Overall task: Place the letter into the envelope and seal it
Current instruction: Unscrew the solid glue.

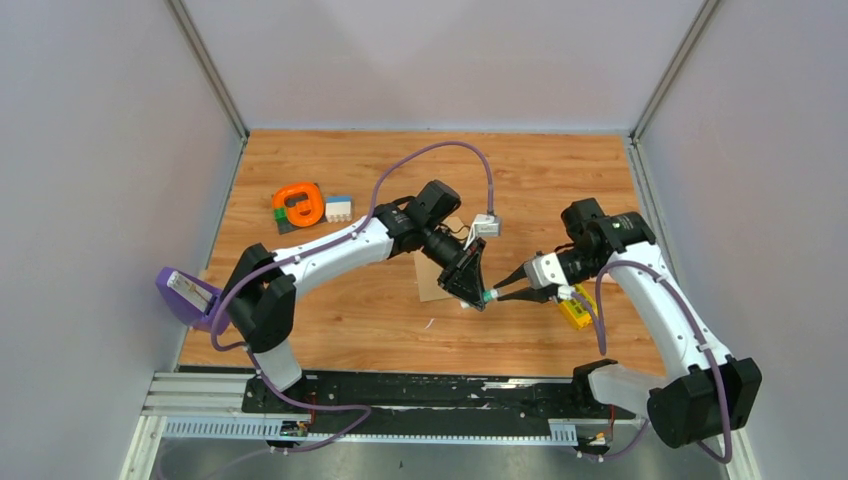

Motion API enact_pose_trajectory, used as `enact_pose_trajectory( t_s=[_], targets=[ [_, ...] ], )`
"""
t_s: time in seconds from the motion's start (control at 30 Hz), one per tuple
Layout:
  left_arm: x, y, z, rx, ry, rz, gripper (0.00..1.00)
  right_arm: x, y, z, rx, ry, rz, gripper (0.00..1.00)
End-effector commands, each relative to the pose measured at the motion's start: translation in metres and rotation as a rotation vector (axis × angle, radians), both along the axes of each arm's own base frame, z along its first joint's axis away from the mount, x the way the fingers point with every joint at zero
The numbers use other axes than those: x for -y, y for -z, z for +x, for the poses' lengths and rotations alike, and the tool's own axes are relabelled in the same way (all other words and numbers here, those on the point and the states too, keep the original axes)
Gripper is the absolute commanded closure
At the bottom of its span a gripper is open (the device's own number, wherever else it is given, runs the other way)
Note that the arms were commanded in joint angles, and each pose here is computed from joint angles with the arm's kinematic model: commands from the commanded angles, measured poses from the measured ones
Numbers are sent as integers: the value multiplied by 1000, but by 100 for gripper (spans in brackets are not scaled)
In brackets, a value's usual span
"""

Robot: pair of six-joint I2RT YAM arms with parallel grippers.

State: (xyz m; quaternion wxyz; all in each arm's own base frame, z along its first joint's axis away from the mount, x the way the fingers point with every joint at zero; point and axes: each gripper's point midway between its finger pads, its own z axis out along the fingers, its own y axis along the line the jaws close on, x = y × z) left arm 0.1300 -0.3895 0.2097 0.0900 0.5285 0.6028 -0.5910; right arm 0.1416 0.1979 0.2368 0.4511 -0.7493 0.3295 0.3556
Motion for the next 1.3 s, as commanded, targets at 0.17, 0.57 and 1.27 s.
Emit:
enact_pose_trajectory(
  t_s=[0.17,0.57,1.27],
  targets=[
    [9,-25,31,247,-103,-47,100,-10,-17,-10,-379,77,-4,86],
    [6,-33,34,294,-121,-53,100,-10,-13,-7,-505,134,-37,65],
    [-3,-44,-1,146,42,-131,100,-2,-16,24,43,114,-32,53]
  ],
)
